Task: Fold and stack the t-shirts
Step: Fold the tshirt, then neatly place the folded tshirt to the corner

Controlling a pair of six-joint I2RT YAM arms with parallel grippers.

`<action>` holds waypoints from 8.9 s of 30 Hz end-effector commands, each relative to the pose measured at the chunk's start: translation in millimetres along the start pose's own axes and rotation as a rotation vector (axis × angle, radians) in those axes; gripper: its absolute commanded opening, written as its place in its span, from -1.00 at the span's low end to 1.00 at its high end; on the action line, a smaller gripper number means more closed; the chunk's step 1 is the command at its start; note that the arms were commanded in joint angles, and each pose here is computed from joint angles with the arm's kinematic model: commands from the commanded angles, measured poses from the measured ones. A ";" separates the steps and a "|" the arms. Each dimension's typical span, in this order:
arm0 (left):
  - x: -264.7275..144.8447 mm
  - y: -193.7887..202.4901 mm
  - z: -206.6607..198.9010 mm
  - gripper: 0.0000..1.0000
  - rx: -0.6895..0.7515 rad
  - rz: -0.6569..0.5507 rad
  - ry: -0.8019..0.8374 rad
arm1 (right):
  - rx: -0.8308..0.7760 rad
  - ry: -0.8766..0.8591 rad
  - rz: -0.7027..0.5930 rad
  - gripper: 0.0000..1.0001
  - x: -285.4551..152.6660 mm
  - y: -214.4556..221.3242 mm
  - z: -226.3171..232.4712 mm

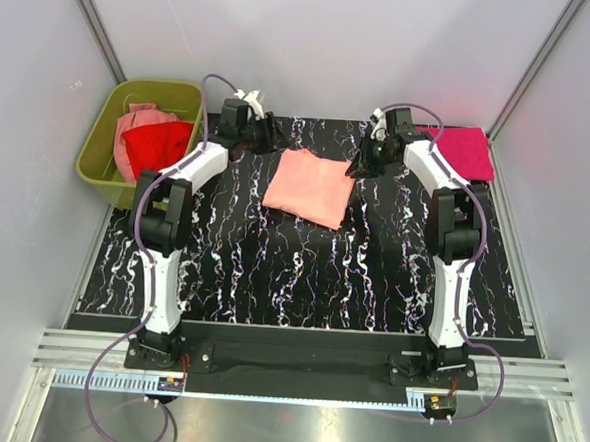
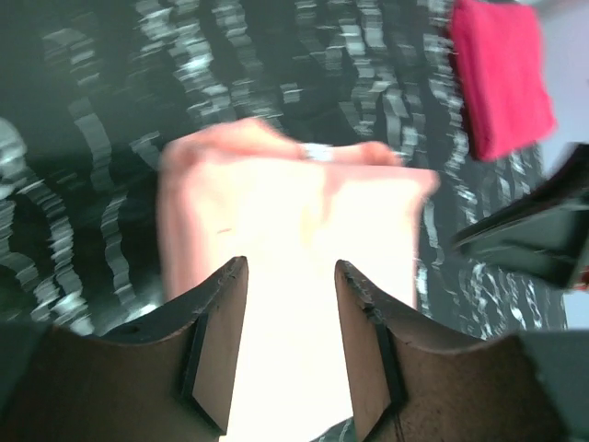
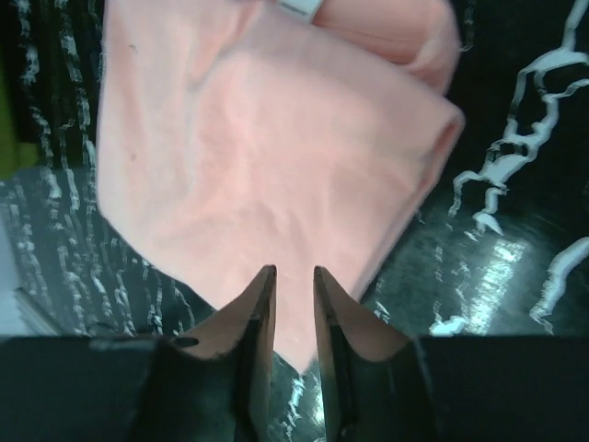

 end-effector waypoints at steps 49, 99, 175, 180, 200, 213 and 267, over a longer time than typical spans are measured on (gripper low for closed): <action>-86.6 89.2 14.7 -0.04 0.024 0.035 -0.039 | 0.091 -0.068 0.043 0.21 -13.6 74.6 44.2; -36.5 84.5 32.2 -0.95 -0.051 0.311 -0.181 | 0.057 -0.067 0.179 -1.00 -8.8 152.1 3.2; 60.8 71.6 58.9 -0.07 -0.074 0.273 -0.223 | 0.198 -0.299 0.136 0.96 39.0 58.1 -70.5; 61.8 72.1 58.6 -0.07 -0.081 0.270 -0.215 | 0.202 -0.308 0.158 0.84 37.4 61.6 -69.7; 46.9 70.0 48.0 -0.08 -0.123 0.266 -0.179 | 0.210 -0.377 0.025 -1.00 6.7 36.7 -48.5; -54.2 -12.0 -21.0 0.00 0.076 0.091 -0.373 | 0.249 -0.134 -0.009 -1.00 -20.6 12.9 10.7; -166.9 123.8 -93.0 0.01 0.293 0.349 -0.115 | -0.719 0.987 -0.055 -1.00 -196.9 -109.5 -124.0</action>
Point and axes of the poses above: each gripper's point midway between its finger pads, its own x axis out along the fingers, its own z axis along the line the jaws close on, y = z × x, the point moved 8 cm from there along -x, back along the fingers, and after that the axes turned 6 degrees about -x, right-handed, at the moved point
